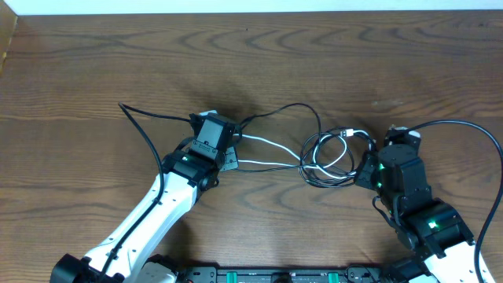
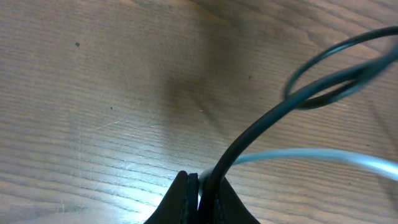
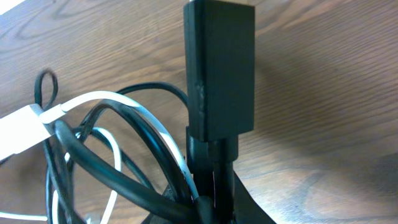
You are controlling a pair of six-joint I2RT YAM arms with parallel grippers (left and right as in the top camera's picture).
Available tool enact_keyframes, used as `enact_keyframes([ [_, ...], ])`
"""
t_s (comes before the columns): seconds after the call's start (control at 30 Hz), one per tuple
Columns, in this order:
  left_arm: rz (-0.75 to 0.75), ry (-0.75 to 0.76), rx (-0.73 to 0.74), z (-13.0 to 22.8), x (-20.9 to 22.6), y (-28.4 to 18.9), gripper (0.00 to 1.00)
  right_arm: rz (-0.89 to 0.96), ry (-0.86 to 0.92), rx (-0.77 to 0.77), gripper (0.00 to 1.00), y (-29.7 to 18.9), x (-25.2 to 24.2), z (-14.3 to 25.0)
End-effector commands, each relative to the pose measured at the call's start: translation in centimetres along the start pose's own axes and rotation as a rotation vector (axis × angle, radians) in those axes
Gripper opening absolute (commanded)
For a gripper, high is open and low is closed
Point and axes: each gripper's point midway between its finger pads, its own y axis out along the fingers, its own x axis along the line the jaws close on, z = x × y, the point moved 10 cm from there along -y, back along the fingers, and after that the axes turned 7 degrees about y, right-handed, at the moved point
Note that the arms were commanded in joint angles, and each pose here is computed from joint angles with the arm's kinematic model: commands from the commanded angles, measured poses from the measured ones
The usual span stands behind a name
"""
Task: Untangle cables
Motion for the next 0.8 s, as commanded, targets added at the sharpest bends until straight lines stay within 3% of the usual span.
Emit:
enact_keyframes([
  [0.0, -0.071, 0.055, -0.012, -0.1, 0.8, 0.2, 0.09, 0.069, -0.002, -0.073, 0.01, 0.0, -0.7, -0.5],
  [0.1, -0.072, 0.085, -0.011, -0.1, 0.8, 0.2, 0.29, 0.021, -0.002, -0.034, 0.01, 0.0, -0.3, -0.3],
  [0.13, -0.071, 0.084, -0.011, -0.1, 0.8, 0.2, 0.37, 0.007, -0.002, -0.020, 0.01, 0.0, -0.2, -0.2],
  [0.2, -0.070, 0.084, -0.011, -0.1, 0.8, 0.2, 0.65, -0.006, -0.003, -0.001, 0.01, 0.1, -0.1, 0.0],
  [0.23, -0.069, 0.084, -0.010, -0.1, 0.8, 0.2, 0.68, -0.016, -0.004, 0.013, 0.01, 0.2, 0.0, 0.1],
  [0.33, -0.022, 0.083, 0.010, 0.1, 0.5, 0.3, 0.69, -0.046, -0.008, 0.075, 0.01, 0.7, 0.3, 0.6],
  [0.47, 0.150, 0.086, 0.069, 0.4, -0.8, 0.2, 0.69, -0.037, -0.012, 0.142, 0.03, 1.7, 0.5, 1.2],
  [0.67, 0.676, 0.330, 0.097, 0.6, -4.4, -1.4, 0.69, -0.090, -0.014, 0.294, 0.03, 3.7, 1.4, 2.4],
  [0.77, 0.801, 0.409, 0.069, 0.5, -5.1, -2.0, 0.69, -0.135, -0.010, 0.343, 0.03, 4.6, 2.0, 2.8],
])
